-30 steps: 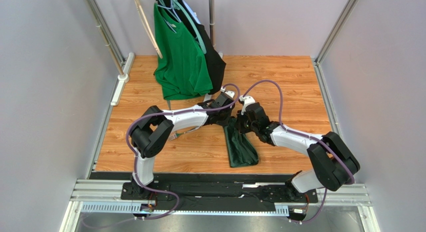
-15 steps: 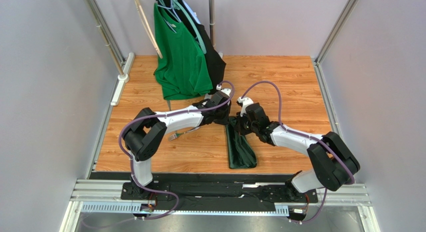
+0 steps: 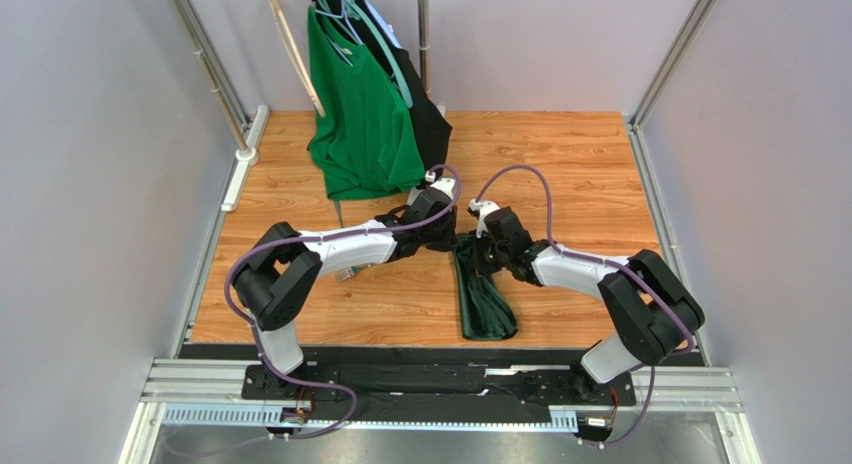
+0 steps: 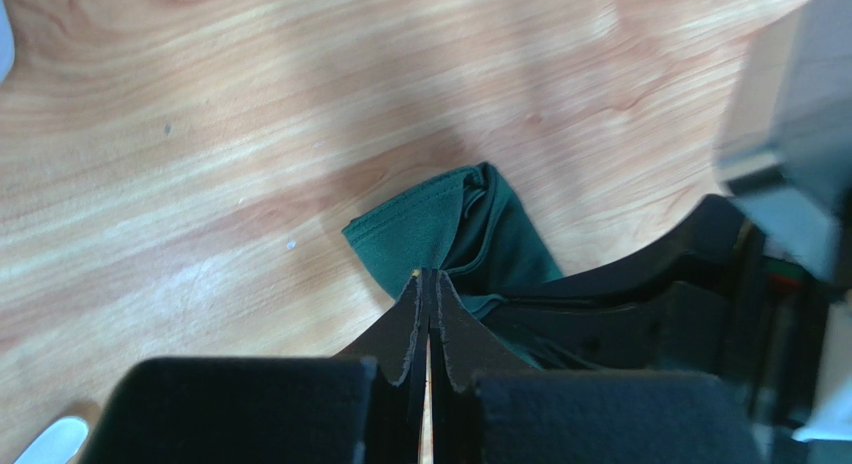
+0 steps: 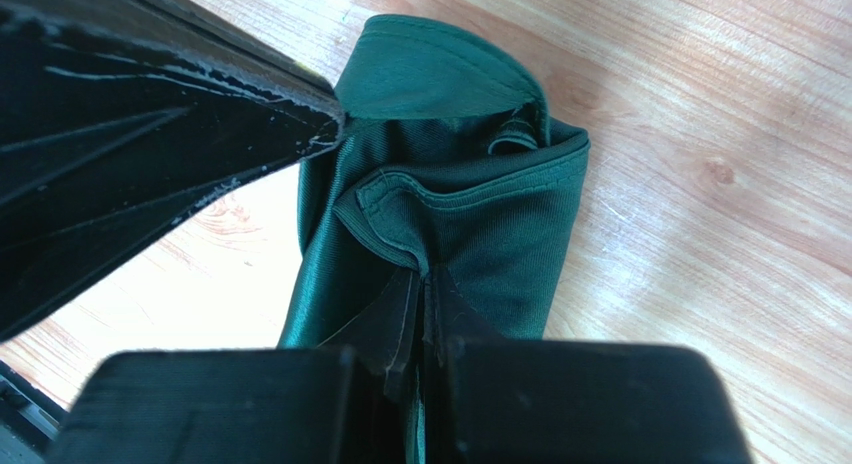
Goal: Fold the napkin into a case and place the utensils inside
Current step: Stuff the top corner of the square-folded napkin into the folded napkin.
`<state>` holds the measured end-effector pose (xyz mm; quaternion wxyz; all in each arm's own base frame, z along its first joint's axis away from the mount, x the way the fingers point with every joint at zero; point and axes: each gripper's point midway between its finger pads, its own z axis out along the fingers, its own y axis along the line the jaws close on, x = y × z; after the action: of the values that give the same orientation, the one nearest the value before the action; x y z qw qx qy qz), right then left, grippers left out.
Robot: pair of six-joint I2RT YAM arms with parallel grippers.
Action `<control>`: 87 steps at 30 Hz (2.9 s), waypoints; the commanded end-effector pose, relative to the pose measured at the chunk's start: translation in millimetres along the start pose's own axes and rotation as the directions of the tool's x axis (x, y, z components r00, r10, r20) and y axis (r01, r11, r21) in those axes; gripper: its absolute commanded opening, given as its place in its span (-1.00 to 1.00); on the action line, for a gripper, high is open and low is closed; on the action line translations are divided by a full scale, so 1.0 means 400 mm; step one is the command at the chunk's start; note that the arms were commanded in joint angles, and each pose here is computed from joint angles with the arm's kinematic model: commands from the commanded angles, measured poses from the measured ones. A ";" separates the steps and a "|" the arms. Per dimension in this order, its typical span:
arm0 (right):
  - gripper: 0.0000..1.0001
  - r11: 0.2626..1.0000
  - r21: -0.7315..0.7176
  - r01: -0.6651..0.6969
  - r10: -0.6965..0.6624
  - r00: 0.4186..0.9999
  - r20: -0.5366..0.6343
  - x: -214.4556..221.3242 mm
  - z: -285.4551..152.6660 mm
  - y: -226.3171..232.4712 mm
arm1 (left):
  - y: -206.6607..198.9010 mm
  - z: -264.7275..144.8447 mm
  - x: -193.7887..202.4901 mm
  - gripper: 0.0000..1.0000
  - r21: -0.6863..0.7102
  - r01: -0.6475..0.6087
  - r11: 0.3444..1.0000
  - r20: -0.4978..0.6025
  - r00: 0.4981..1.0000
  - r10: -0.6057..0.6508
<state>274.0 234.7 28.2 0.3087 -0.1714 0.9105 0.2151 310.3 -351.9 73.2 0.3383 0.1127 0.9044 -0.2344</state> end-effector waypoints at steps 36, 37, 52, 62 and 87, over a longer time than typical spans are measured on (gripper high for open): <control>-1.00 0.798 -0.036 -0.601 0.591 0.771 0.238 -0.202 0.056 0.033 | -0.003 -0.021 0.040 -1.00 0.084 0.071 0.994 0.054 0.996 -0.076; -1.00 0.791 -0.048 -0.609 0.600 0.760 0.251 -0.205 0.053 0.032 | -0.001 -0.021 0.040 -1.00 0.082 0.071 0.994 0.058 0.995 -0.076; -1.00 0.827 -0.150 -0.542 0.563 0.795 0.225 -0.204 0.093 0.087 | 0.030 -0.011 0.029 -1.00 0.020 -0.001 1.000 -0.006 1.000 0.001; -1.00 0.831 -0.123 -0.543 0.556 0.806 0.203 -0.161 0.124 0.072 | 0.057 -0.085 -0.001 0.09 -0.008 0.009 1.000 0.023 1.000 -0.009; -1.00 0.902 -0.054 -0.428 0.431 0.892 0.137 -0.150 0.151 0.116 | 0.201 0.023 0.096 -0.86 -0.108 0.258 0.960 -0.101 0.958 -0.269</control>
<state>322.8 304.7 32.7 0.3073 0.0743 0.8949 0.3151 317.1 -277.2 21.2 0.2735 -0.0220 0.9368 -0.2171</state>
